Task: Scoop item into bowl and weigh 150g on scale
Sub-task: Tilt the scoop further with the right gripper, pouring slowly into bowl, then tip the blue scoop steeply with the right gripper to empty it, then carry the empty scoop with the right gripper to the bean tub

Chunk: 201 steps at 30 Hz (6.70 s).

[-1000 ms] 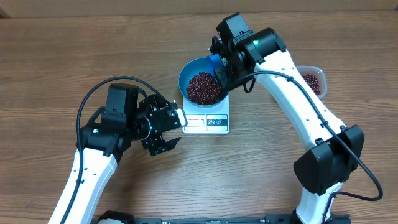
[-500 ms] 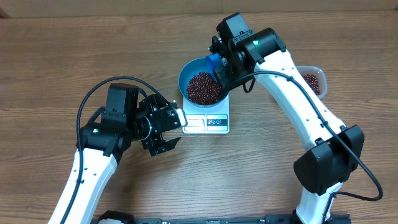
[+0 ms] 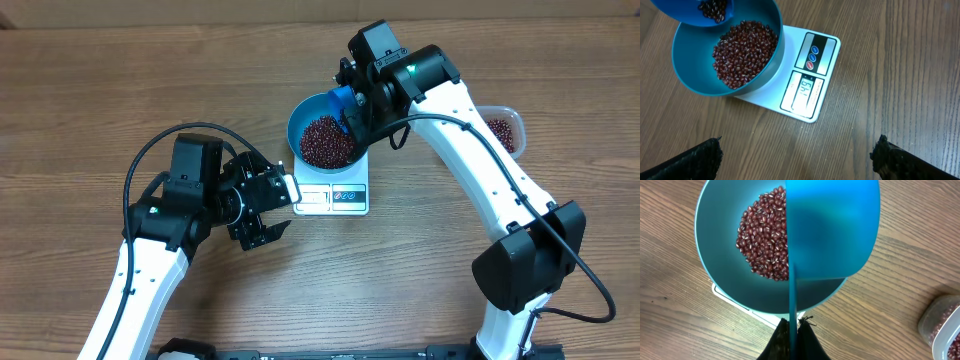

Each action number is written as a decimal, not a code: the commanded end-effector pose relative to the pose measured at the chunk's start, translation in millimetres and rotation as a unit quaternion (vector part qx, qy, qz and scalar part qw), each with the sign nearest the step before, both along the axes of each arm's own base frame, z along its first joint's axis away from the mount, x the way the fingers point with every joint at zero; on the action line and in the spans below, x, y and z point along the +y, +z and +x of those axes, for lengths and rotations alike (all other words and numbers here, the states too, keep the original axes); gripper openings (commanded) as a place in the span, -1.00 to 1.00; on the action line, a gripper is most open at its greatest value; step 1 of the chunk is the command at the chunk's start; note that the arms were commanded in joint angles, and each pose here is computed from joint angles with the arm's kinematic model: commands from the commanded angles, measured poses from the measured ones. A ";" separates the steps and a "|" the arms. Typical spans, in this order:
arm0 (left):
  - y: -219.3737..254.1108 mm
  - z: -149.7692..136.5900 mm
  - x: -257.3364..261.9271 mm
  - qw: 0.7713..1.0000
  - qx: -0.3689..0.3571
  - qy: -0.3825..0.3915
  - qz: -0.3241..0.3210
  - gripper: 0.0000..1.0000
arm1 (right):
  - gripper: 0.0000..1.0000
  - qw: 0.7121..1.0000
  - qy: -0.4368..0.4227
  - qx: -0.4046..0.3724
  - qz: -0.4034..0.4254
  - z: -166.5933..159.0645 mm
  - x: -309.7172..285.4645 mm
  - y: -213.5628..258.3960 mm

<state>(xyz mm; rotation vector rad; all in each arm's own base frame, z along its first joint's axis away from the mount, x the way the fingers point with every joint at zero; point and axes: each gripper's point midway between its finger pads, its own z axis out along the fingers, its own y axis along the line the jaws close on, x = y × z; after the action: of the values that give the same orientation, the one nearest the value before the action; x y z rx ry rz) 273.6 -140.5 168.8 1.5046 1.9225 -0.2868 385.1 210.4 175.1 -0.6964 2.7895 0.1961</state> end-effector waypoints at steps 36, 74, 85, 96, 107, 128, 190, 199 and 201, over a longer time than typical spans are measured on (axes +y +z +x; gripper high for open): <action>-2.9 -2.3 -2.8 1.000 0.009 -0.002 -0.004 0.99 | -0.93 0.998 -0.033 -0.041 0.016 11.2 -5.6 28.5; -3.0 -2.3 -2.8 1.000 0.009 -0.002 -0.004 0.99 | -0.93 0.972 0.040 0.065 0.222 -29.0 62.2 51.9; -3.1 -2.3 -2.8 1.000 0.009 -0.002 -0.004 0.99 | -0.93 0.973 0.027 0.062 0.223 -22.1 53.0 51.9; -3.1 -2.3 -2.8 1.000 0.009 -0.002 -0.004 0.99 | -0.93 0.973 0.020 0.061 0.223 -18.3 47.7 51.9; -3.1 -2.3 -2.8 1.000 0.009 -0.002 -0.004 0.99 | -0.92 0.972 0.001 0.062 0.227 -12.1 39.0 52.7; -3.1 -2.3 -2.8 1.000 0.009 -0.002 -0.004 1.00 | -0.93 0.920 -0.156 0.006 0.360 56.9 -93.8 118.5; -3.1 -2.3 -2.8 1.000 0.009 -0.002 -0.004 0.99 | -0.93 0.921 -0.385 0.007 -0.061 -24.3 -227.4 85.9; -3.1 -2.3 -2.8 1.000 0.009 -0.002 -0.004 0.99 | -0.93 0.917 -0.390 -0.005 -0.088 -24.4 -236.2 87.4; -3.1 -2.3 -2.8 1.000 0.009 -0.002 -0.004 0.99 | -0.93 0.915 -0.391 -0.010 -0.099 -24.5 -239.1 88.2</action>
<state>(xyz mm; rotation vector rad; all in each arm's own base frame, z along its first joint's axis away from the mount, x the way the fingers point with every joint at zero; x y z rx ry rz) 273.6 -140.5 168.8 1.5043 1.9228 -0.2870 360.1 -21.3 249.1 0.4029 2.8977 -0.1837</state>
